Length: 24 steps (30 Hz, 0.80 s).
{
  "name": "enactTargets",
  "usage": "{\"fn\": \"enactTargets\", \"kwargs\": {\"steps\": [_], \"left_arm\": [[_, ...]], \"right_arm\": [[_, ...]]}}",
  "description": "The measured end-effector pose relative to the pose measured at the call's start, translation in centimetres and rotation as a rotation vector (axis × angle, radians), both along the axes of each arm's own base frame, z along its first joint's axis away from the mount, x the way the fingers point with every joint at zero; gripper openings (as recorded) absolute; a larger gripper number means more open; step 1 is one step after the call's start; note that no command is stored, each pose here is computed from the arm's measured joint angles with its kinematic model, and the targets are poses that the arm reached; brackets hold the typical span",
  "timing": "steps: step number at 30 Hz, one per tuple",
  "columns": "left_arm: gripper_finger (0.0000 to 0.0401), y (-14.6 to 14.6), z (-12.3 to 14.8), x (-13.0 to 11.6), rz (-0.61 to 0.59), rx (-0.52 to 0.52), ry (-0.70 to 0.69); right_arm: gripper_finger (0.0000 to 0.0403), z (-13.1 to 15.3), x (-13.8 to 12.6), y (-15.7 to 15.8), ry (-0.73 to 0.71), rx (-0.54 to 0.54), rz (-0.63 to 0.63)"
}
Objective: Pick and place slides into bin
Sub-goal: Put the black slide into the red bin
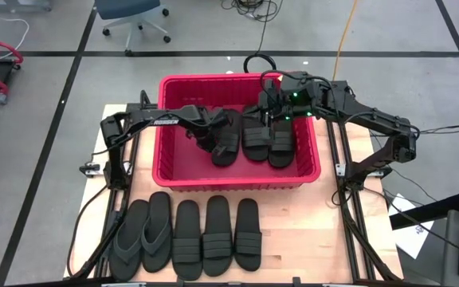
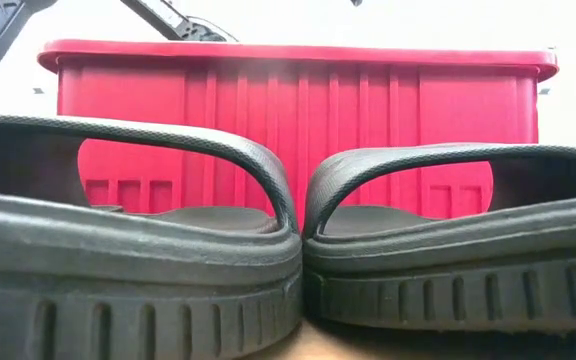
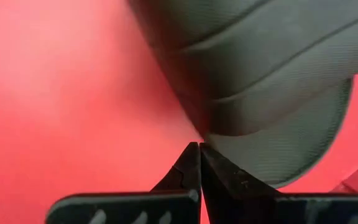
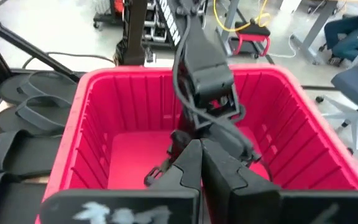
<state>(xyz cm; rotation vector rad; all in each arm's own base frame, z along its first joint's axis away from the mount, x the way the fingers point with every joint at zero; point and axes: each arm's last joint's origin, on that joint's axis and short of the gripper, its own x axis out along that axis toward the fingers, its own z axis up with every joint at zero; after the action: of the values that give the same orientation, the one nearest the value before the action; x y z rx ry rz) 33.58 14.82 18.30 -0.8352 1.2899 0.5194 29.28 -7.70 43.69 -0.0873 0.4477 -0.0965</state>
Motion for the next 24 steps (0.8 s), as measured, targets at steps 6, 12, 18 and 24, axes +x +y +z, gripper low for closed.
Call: {"fn": "enactTargets", "kwargs": {"steps": [6, 12, 18, 24], "left_arm": [[0.0, -0.7, -0.1, 1.0, 0.006, 0.028, -0.05], [0.0, -1.0, -0.1, 1.3, 0.006, 0.031, -0.06], [0.0, -0.9, -0.1, 0.4, -0.032, 0.027, 0.018], [0.0, -1.1, 3.0, -1.0, -0.093, 0.173, 0.021]], "right_arm": [[0.0, 0.8, -1.4, 0.4, -0.005, -0.017, 0.008], [0.0, 1.5, -2.4, 0.5, -0.024, -0.028, 0.004], [0.0, 1.2, -2.9, 0.0, 0.018, -0.035, -0.008], [0.0, 0.7, -3.2, 0.0, 0.071, -0.034, 0.07]]}}
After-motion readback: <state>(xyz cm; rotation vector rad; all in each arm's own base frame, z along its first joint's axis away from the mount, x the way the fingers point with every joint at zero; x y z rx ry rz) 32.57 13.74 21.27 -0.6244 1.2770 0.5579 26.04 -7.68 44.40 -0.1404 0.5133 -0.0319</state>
